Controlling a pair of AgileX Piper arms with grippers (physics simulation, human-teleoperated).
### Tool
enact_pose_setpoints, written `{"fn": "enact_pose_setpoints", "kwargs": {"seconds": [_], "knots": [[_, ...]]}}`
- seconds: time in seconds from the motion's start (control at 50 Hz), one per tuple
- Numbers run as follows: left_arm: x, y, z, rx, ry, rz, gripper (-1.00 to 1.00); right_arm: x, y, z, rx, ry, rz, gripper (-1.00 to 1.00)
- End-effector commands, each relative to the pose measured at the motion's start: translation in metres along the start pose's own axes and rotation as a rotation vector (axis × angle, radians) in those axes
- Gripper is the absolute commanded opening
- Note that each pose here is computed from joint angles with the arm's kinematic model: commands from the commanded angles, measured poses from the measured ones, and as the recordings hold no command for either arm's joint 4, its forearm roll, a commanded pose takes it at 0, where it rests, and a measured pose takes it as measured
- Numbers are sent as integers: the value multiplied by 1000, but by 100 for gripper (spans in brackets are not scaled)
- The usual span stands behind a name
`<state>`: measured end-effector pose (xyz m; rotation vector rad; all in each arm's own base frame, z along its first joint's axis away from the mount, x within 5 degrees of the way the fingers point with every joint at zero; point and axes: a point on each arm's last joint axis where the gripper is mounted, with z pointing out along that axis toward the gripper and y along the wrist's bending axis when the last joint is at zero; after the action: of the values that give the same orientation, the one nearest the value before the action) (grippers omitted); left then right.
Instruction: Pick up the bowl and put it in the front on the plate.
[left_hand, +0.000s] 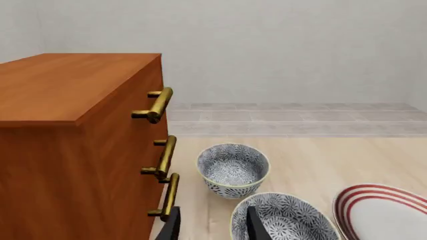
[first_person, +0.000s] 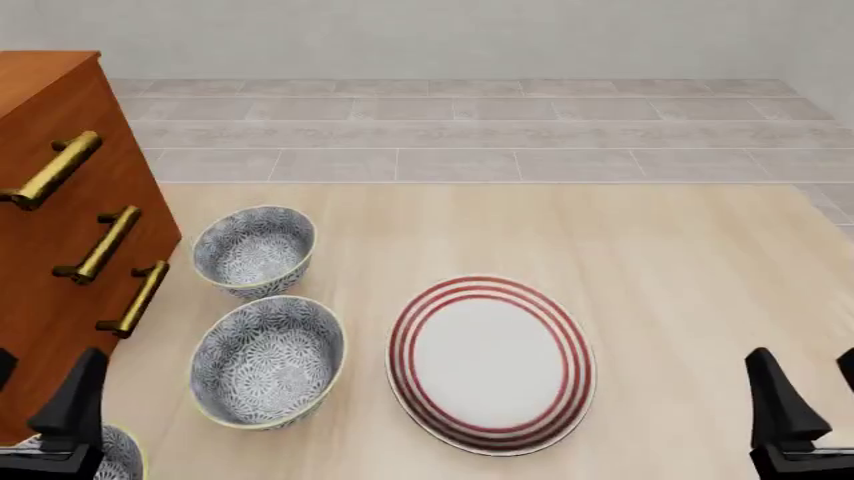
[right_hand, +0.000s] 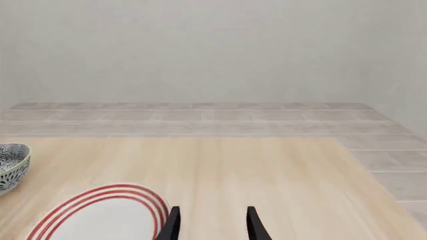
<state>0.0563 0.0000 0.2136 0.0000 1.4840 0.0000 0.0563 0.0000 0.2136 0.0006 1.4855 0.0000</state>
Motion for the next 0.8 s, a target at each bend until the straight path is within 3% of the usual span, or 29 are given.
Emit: {"fn": "enact_pose_setpoints", "kwargs": {"seconds": [0.02, 0.22, 0.36, 0.48, 0.52, 0.64, 0.68, 0.76, 0.78, 0.8], "knots": [[-1, 0, 0, 0, 1, 0, 100, 0, 0, 0, -1, 8, -1, 100], [-1, 0, 0, 0, 1, 0, 100, -1, 1, 2, -9, 9, 0, 100], [-1, 0, 0, 0, 1, 0, 100, -23, 3, 15, -45, -4, 12, 100], [-1, 0, 0, 0, 1, 0, 100, -45, 6, 35, -65, -6, 23, 100], [-1, 0, 0, 0, 1, 0, 100, -62, 15, 62, -130, 12, 4, 100], [-1, 0, 0, 0, 1, 0, 100, -73, 25, 87, -180, 52, 18, 100], [-1, 0, 0, 0, 1, 0, 100, -76, 29, 95, -195, 71, 48, 100], [-1, 0, 0, 0, 1, 0, 100, -83, 39, 112, -233, 89, 43, 100], [-1, 0, 0, 0, 1, 0, 100, -85, 42, 116, -246, 98, 75, 100], [-1, 0, 0, 0, 1, 0, 100, -87, 43, 119, -249, 101, 72, 100]]}}
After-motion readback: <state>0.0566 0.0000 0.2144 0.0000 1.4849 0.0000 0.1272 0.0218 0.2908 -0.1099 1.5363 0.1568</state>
